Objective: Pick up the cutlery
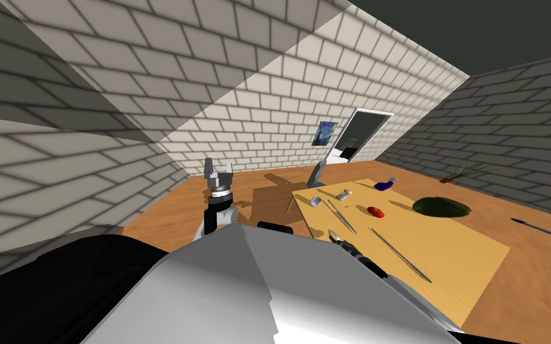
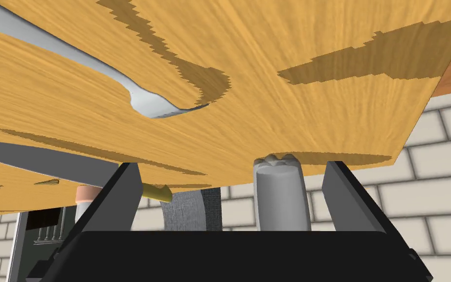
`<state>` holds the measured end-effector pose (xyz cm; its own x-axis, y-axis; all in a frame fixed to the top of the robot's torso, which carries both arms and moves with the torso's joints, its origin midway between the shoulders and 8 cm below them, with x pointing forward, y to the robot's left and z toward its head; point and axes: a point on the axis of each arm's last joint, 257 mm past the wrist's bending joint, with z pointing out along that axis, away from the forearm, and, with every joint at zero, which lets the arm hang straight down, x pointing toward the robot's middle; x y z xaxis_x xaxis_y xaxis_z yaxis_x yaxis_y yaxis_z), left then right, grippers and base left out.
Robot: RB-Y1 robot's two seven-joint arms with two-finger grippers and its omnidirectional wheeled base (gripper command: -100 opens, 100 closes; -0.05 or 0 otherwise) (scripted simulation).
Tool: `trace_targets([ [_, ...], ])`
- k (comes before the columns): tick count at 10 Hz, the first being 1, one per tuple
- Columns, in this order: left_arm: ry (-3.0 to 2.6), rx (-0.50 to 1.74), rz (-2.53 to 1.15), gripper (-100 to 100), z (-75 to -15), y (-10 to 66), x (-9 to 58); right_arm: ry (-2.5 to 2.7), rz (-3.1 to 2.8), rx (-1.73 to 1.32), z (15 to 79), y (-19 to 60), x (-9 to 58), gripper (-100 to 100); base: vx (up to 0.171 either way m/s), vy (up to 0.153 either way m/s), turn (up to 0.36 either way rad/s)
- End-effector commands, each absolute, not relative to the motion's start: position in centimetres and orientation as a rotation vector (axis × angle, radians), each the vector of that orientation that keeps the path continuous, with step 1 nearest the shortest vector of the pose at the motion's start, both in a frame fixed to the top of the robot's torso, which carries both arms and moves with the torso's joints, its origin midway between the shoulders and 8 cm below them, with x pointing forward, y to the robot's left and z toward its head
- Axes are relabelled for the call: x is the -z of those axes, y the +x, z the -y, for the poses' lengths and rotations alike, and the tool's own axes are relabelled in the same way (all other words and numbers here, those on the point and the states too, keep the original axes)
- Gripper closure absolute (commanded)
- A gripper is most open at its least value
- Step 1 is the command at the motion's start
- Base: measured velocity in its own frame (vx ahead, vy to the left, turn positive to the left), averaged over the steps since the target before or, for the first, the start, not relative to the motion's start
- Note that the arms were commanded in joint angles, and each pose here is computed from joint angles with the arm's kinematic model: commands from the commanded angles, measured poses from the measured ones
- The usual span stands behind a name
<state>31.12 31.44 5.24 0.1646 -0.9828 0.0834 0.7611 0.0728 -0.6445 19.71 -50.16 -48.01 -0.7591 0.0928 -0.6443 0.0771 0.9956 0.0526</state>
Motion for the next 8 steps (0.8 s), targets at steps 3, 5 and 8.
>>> trace_targets([
  [3, -0.640, 1.371, -0.428, 0, -31.4, 31.1, -5.2, 0.000, -2.643, 0.086, 53.7, 10.5, 50.7, -100, 0.111, -0.023, 0.251],
  [5, -0.640, 1.371, -0.428, 0, -31.4, 31.1, -5.2, -0.050, -2.736, 0.120, 54.8, 6.1, 51.6, -100, 0.092, -0.025, 0.225],
  [8, -0.640, 1.371, -0.428, 0, -31.4, 31.1, -5.2, -0.120, -2.870, 0.143, 55.8, -0.6, 52.4, -100, 0.074, -0.014, 0.197],
])
